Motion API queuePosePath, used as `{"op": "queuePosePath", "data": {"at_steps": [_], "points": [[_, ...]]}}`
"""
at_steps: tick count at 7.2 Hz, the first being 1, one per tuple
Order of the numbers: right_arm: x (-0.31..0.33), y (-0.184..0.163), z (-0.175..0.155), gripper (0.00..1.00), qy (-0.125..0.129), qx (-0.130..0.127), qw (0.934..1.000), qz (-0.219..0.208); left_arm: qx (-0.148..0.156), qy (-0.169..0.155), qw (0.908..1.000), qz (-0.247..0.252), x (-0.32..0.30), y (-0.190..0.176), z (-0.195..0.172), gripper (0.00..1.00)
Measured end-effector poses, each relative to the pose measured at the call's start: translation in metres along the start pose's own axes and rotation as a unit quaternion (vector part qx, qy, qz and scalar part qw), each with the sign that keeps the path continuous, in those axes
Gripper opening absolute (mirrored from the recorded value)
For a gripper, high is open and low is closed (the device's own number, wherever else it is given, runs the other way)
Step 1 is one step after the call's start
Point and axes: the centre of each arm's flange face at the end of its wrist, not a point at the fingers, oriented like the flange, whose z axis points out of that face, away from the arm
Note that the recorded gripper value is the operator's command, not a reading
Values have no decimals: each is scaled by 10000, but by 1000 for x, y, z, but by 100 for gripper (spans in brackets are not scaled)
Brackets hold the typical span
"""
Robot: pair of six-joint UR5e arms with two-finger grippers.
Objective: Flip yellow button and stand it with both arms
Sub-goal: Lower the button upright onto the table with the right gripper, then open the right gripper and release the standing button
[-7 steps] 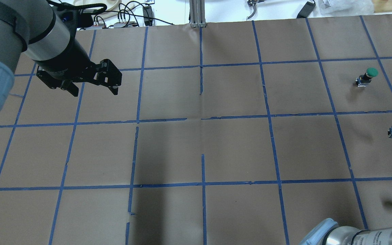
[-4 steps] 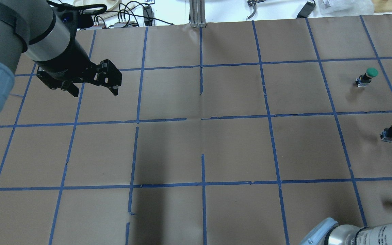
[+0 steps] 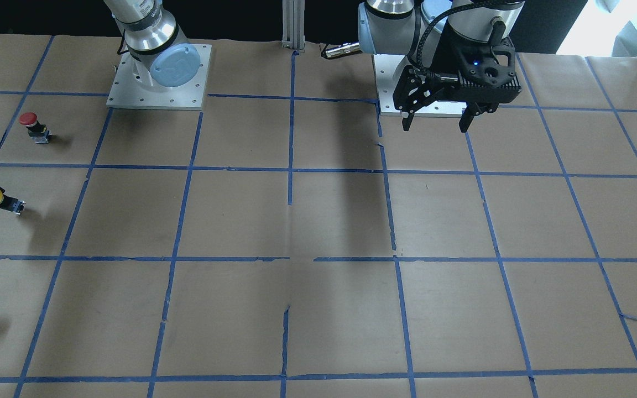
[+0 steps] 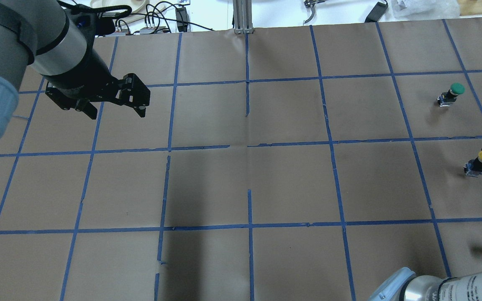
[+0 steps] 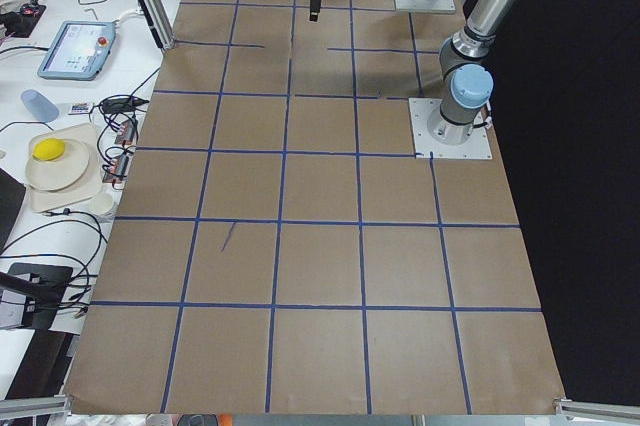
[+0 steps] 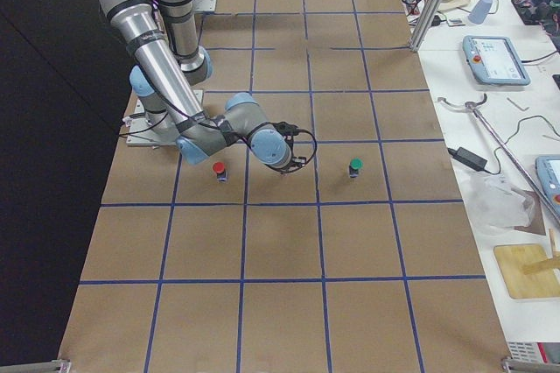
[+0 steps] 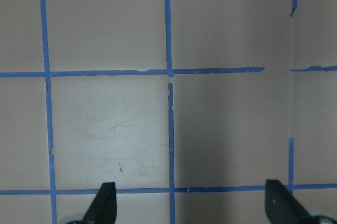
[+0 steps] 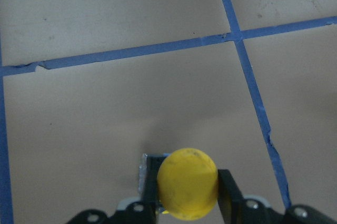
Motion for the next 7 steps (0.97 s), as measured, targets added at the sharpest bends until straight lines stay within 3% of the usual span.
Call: {"op": "queuePosePath", "data": {"at_steps": [1,4,7], "points": [[0,1,2,77,-10,15,10000,11,5,5,10000,3,0,1,-1,100],[1,1,3,83,42,92,9999,81,20,7,10000,14,0,0,-2,100],[4,-4,-11,80,167,21,9997,172,25,-6,10000,37,-2,-1,-3,100]]}}
